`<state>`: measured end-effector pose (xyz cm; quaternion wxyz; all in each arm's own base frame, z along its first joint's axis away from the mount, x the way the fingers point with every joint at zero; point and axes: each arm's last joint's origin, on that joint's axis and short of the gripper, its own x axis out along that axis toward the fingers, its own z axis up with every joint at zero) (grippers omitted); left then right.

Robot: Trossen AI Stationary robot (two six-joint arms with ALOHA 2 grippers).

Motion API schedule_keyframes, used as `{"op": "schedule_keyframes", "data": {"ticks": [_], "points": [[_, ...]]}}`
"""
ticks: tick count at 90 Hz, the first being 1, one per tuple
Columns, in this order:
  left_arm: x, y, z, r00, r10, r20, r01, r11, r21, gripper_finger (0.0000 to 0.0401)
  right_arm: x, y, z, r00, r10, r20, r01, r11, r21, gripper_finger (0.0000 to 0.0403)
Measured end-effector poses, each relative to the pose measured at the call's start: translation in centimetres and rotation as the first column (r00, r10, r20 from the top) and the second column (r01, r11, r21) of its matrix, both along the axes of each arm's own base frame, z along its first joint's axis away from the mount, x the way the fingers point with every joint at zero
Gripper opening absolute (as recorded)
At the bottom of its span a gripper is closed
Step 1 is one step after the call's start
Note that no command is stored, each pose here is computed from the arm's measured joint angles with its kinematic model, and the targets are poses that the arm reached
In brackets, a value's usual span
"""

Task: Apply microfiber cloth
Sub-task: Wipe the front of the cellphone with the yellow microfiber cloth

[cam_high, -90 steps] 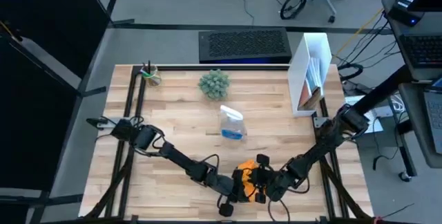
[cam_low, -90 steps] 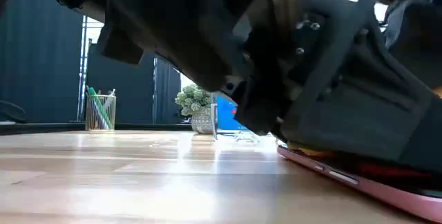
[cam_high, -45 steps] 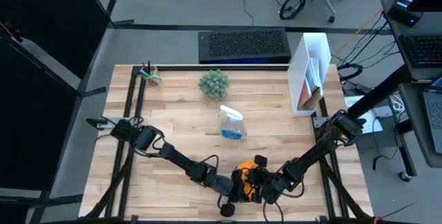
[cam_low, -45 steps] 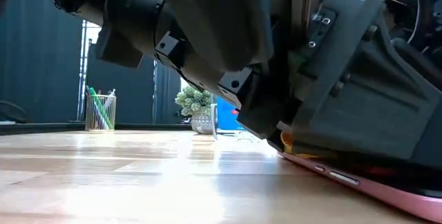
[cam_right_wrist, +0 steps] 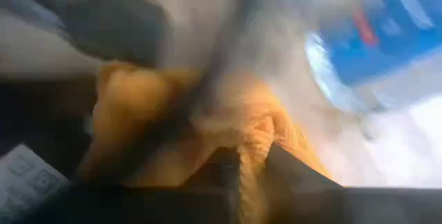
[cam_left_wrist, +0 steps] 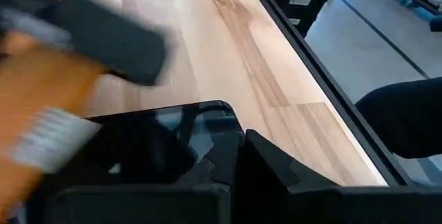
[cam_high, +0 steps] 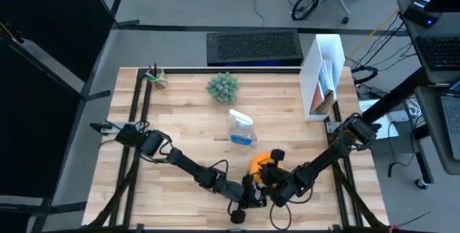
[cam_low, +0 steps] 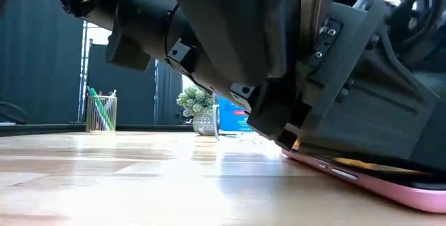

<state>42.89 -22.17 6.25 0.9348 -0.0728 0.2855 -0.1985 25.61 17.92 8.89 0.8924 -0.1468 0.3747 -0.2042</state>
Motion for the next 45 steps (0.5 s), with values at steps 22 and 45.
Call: {"op": "schedule_keyframes", "data": {"ticks": [22, 45], "points": [[-0.1, -0.2, 0.0, 1.0, -0.013, -0.001, 0.013, 1.0, -0.005, 0.0015, -0.2, 1.4, 4.9, 0.997, 0.062, -0.041, -0.06, 0.997, 0.055, 0.0004], [-0.1, -0.2, 0.0, 1.0, -0.013, 0.003, 0.013, 1.0, -0.003, 0.0015, -0.7, 5.0, 7.5, 0.982, 0.156, 0.111, -0.185, 0.919, 0.347, 0.0004]]}}
